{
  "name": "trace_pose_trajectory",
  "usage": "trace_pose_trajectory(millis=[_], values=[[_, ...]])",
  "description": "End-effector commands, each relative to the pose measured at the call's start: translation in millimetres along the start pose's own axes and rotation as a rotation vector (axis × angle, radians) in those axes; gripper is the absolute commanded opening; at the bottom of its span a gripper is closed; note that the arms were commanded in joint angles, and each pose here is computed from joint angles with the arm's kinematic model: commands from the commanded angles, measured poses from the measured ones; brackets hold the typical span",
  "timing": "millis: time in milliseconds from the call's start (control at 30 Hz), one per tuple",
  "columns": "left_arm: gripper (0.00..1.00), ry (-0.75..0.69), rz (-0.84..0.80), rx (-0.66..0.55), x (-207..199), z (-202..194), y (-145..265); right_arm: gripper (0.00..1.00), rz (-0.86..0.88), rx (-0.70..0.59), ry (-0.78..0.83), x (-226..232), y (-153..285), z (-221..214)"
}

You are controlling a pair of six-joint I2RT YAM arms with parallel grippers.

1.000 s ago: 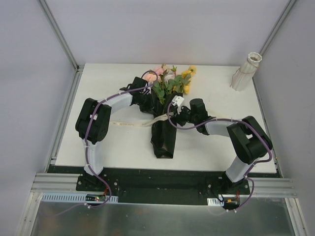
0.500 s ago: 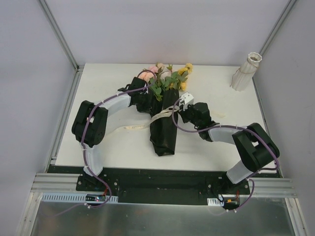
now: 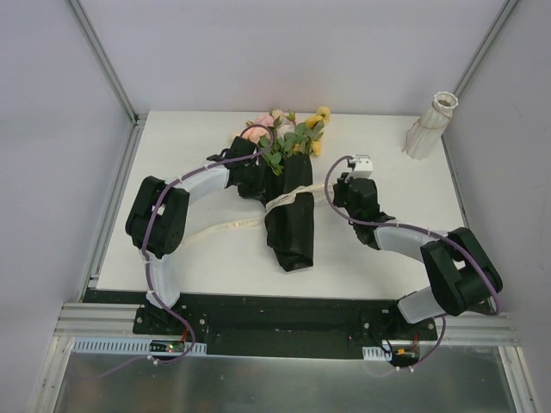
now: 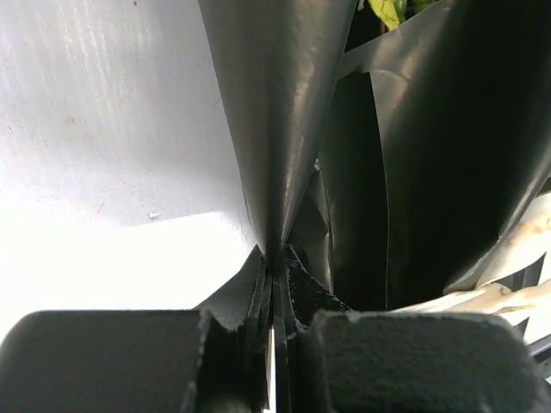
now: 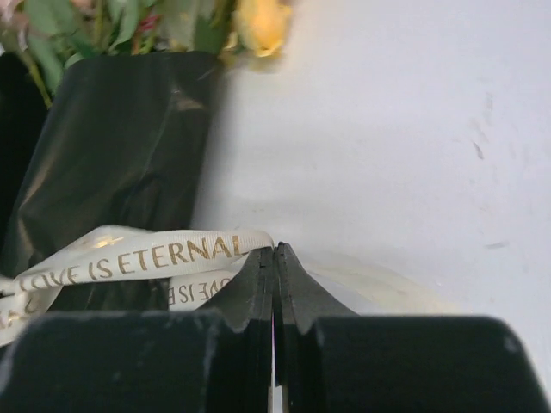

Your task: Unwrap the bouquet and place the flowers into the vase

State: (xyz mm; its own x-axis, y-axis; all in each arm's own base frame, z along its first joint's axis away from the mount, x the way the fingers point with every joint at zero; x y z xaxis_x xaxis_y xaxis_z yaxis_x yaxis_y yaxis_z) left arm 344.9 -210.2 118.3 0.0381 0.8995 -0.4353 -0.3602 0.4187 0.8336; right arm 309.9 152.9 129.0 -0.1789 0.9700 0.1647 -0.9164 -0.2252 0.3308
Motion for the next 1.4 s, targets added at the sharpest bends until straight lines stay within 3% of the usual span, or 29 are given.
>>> trace_pose_trajectory(millis=[0, 333, 600, 933, 1100, 1167, 1233, 1300, 1367], values=[[0.0, -0.046, 0.048, -0.017, 2.3, -0.5, 16.4, 0.0, -0.218, -0.078, -0.233, -30.7, 11.5, 24.5], [0.0, -0.068, 0.06, -0.023, 3.7, 0.0, 19.0, 0.0, -0.544, -0.121, -0.358, -85.8, 45.0, 45.4], [0.0, -0.075, 0.078, -0.056, 2.7, 7.3, 27.4, 0.0, -0.481, -0.135, -0.387, -84.1, 59.4, 58.2], [0.0, -0.055, 0.107, -0.062, 14.0, 15.3, 32.5, 0.0, -0.647, -0.123, -0.456, -106.3, 69.3, 44.4], [0.0, -0.044, 0.109, -0.066, 16.8, 18.9, 34.3, 0.0, -0.669, -0.175, -0.479, -110.1, 81.1, 49.2], [0.0, -0.04, 0.095, -0.059, 15.2, 18.4, 34.1, 0.0, -0.555, -0.193, -0.483, -101.4, 83.7, 55.8], [0.0, -0.037, 0.026, -0.037, 6.9, 18.0, 34.1, 0.0, -0.288, -0.223, -0.493, -78.6, 78.7, 64.4], [0.0, -0.037, -0.041, -0.013, -1.1, 16.7, 31.5, 0.0, 0.113, -0.13, -0.45, -39.5, 73.1, 62.4], [0.0, -0.035, -0.089, 0.009, -7.4, 15.3, 27.7, 0.0, 0.387, -0.023, -0.355, -8.7, 69.3, 56.6]])
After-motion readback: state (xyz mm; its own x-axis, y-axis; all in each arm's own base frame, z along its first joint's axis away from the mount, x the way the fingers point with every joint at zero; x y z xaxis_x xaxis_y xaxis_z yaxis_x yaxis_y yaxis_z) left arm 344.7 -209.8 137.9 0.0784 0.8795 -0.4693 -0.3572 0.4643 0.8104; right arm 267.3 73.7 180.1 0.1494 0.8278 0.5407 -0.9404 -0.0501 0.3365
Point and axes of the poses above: each gripper's point midway between its finger pads, its own y axis back along the fingers, its own x axis along the line the jaws close on, z = x × y, the point moved 8 cm from there along y, back along the fingers, and after that the axes turned 1 degree about -y, right-handed, at the moved point
